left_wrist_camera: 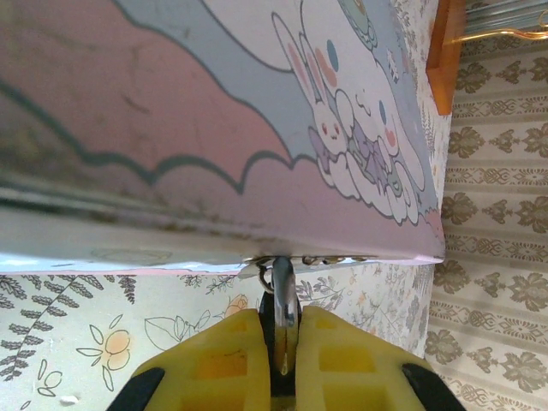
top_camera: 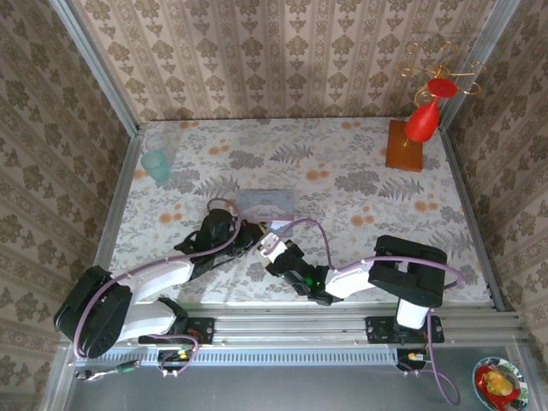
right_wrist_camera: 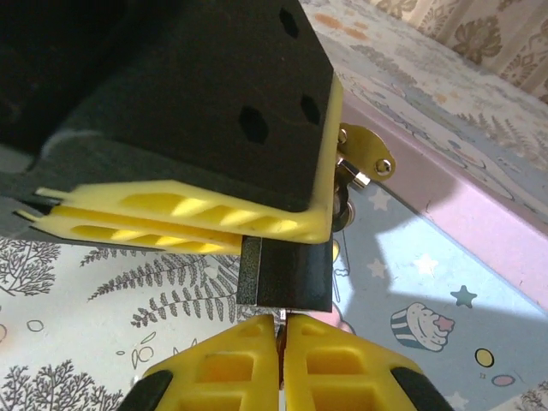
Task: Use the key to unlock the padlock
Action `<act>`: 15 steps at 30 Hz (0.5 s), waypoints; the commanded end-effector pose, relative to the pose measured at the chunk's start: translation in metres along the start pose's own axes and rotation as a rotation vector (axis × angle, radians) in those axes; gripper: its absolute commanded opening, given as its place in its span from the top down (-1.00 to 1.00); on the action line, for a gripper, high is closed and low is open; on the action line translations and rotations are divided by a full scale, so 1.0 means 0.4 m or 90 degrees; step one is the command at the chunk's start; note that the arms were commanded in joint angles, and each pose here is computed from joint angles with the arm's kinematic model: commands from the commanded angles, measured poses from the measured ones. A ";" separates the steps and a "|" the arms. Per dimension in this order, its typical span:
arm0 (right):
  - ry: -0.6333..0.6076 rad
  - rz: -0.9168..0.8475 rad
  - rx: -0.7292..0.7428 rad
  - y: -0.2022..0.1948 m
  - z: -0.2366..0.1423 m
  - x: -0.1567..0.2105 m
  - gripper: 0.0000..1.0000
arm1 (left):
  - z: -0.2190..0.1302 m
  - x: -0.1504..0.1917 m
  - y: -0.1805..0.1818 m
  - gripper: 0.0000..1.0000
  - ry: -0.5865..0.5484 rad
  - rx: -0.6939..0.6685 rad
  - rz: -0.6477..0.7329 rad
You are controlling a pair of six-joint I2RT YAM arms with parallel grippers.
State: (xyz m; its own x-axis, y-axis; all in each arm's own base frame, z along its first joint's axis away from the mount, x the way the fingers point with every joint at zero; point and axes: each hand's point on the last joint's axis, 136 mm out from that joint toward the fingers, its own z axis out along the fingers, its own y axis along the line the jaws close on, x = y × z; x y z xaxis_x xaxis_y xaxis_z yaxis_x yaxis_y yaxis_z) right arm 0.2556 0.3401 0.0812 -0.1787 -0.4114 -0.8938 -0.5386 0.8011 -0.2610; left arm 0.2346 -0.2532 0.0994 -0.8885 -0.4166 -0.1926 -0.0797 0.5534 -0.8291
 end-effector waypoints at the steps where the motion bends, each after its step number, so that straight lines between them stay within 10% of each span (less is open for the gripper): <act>1: -0.011 0.106 -0.018 -0.020 -0.007 -0.029 0.90 | -0.001 0.001 -0.028 1.00 -0.002 0.026 0.008; 8: -0.002 0.334 -0.117 -0.054 -0.026 -0.004 1.00 | -0.003 -0.005 -0.033 1.00 -0.008 0.032 0.010; 15: 0.016 0.323 -0.103 -0.069 -0.039 0.008 0.77 | 0.009 -0.009 -0.029 1.00 -0.008 0.022 0.016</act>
State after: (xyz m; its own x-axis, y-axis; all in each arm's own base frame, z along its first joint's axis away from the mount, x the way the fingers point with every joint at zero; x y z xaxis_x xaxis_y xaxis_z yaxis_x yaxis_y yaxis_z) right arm 0.2497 0.3267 0.0916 -0.4394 -0.0506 -0.8968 -0.5736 0.7841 0.2368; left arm 0.2329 -0.2606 0.1056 -0.8953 -0.3990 -0.1982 -0.0503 0.5325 -0.8449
